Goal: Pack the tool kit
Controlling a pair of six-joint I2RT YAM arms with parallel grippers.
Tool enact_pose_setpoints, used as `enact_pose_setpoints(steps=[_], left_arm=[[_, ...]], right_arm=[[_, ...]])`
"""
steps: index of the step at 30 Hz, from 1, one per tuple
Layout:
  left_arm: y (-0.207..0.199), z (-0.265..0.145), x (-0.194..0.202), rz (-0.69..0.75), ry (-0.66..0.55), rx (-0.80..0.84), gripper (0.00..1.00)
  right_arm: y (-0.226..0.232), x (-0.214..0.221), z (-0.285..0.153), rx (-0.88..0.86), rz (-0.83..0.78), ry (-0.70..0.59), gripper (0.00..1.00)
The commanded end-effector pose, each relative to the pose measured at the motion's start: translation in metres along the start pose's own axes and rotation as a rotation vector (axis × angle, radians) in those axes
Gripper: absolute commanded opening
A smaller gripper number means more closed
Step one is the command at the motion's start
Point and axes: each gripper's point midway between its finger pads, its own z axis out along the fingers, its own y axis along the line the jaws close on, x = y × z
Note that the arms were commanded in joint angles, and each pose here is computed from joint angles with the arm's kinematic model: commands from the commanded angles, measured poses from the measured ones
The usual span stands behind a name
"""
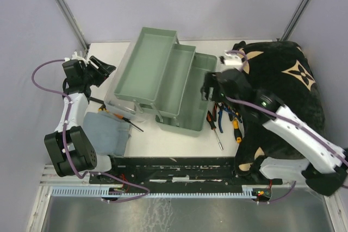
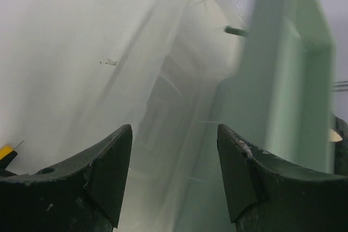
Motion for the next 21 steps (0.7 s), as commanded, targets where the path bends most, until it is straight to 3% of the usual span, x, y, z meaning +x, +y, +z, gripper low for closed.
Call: enact_pose_setpoints(steps=[1,5,10,15,21], left_arm=[[-0.008,-0.005,-0.008,0.088,-0.028,0.024,0.7],[-0.006,-0.004,-0.006,0.093,-0.015,0.021,0.7],[-0.005,-0.004,-0.005,0.1,-0.008,0.018,0.7],[-0.004,-0.002,-0.003,0.1,0.008,0.018,0.7],[-0.006,-0.001,-0.003,0.101,0.017,0.028,0.7]], right_arm=[[-0.026,0.043,0.012,0.089,0.132,0.024,0.81],[-0.031,0.089,0.04,0.146,0.111,0.165,0.77],[-0.013,0.112,0.077,0.113,0.147,0.238,0.75],[-0.024,0.126,0.109,0.206,0.185,0.243,0.62],[-0.03,0.138,0.133,0.199,0.284,0.256,0.46]])
